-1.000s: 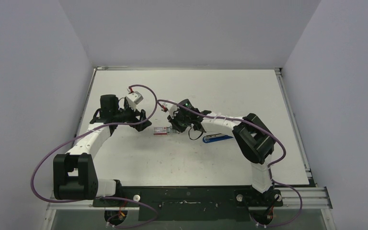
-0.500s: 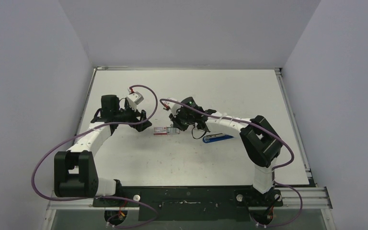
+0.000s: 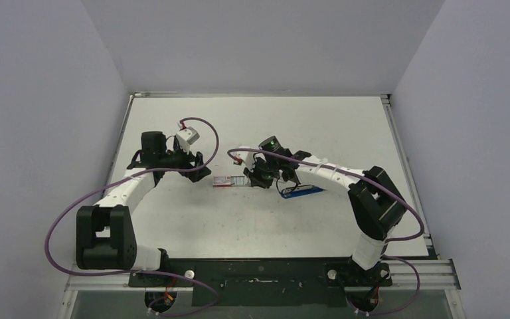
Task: Load the staples into the stapler
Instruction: Pick up several staples from the staple box, then place the staple at the center of the board.
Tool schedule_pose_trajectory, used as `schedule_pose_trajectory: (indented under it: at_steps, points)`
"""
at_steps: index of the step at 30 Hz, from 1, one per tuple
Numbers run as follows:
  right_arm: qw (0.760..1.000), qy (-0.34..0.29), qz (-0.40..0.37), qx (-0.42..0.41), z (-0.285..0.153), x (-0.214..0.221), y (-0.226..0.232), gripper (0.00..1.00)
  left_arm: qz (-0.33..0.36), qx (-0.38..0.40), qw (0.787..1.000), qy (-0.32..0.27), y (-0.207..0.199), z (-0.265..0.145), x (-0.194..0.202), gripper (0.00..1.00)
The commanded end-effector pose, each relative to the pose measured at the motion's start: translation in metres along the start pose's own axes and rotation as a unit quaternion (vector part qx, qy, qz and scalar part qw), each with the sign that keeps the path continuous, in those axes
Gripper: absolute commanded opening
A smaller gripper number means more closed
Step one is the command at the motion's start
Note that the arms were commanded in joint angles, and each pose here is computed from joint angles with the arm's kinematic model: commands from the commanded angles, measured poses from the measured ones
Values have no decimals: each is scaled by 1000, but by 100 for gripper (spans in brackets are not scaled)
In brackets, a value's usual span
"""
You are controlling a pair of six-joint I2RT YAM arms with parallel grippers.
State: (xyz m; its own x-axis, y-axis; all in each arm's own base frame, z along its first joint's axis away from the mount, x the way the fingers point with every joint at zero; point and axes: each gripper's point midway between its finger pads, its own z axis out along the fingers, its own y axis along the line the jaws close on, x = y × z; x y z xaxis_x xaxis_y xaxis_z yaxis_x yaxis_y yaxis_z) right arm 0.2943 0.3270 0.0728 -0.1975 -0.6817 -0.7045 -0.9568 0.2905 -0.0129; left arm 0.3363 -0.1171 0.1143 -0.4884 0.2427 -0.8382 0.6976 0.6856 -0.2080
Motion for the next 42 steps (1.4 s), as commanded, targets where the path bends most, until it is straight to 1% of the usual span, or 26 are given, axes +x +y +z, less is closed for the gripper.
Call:
schedule_pose_trajectory:
  at_steps: [1, 5, 12, 17, 22, 26, 30, 33, 36, 40, 42]
  points:
    - [996, 30, -64, -48, -8, 6, 35, 5, 21, 4, 999, -36, 3, 2, -27, 84]
    - [993, 76, -67, -55, 7, 20, 45, 6, 20, 1, 999, -35, 3, 1, -26, 84]
    - [989, 120, -70, -44, 16, 33, 43, 7, 28, -2, 999, -31, 2, -2, -23, 84]
    - [988, 127, -76, -43, 14, 38, 45, 8, 23, 0, 999, -30, 3, 0, -22, 84]
    - [989, 117, -81, -43, 9, 36, 46, 8, 23, 0, 999, -30, 3, 0, -22, 84]
    - [991, 96, -79, -52, 3, 31, 47, 7, 29, 5, 999, -32, 1, 0, -23, 84]
    - [995, 49, -41, -81, -9, 20, 42, 7, 51, 33, 997, -51, -10, 0, -28, 84]
    - [994, -10, 15, -109, -24, 2, 33, 7, 98, 63, 991, -70, -26, 0, -37, 83]
    - [986, -59, 71, -138, -39, -14, 28, 6, 156, 95, 981, -69, -49, 4, -45, 83]
    - [972, -98, 135, -164, -52, -29, 23, 6, 223, 133, 964, -64, -80, 12, -51, 82]
    - [964, -113, 168, -171, -57, -35, 20, 6, 235, 156, 957, -59, -94, 15, -55, 80]
